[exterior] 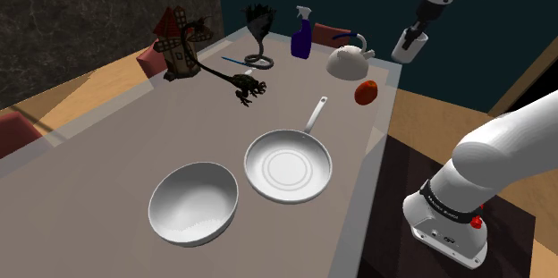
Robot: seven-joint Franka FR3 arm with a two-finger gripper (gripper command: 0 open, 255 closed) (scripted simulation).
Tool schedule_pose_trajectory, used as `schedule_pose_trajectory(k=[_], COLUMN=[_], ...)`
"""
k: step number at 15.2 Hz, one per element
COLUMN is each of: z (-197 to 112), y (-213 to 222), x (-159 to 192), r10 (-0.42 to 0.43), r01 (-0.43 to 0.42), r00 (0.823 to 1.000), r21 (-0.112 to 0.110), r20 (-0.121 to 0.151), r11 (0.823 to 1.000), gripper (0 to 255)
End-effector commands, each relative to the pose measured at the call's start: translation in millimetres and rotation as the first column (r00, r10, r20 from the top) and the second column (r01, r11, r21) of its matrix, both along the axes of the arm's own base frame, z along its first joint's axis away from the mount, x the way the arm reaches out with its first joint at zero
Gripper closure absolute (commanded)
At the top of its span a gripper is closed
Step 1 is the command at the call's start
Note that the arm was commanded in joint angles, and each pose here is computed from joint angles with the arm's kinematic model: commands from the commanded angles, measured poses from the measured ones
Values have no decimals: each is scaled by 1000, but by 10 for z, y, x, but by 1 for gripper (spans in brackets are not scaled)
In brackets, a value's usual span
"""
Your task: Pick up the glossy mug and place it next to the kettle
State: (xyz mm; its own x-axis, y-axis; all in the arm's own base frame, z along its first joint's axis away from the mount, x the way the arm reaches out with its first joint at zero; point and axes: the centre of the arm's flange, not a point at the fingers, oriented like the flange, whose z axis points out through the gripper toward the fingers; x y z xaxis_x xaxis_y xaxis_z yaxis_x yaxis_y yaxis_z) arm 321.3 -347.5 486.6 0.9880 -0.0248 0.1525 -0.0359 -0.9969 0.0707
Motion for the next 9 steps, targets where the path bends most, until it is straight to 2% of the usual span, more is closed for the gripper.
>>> schedule_pose_trajectory(k=[1, 9], z=[-99, -522], y=[3, 3], x=[0, 0], r10=[0, 0], r01=[0, 0], r00=[1000, 1000], r21=[-1, -1], r20=[1, 1], r11=[1000, 1000], gripper=[255, 255])
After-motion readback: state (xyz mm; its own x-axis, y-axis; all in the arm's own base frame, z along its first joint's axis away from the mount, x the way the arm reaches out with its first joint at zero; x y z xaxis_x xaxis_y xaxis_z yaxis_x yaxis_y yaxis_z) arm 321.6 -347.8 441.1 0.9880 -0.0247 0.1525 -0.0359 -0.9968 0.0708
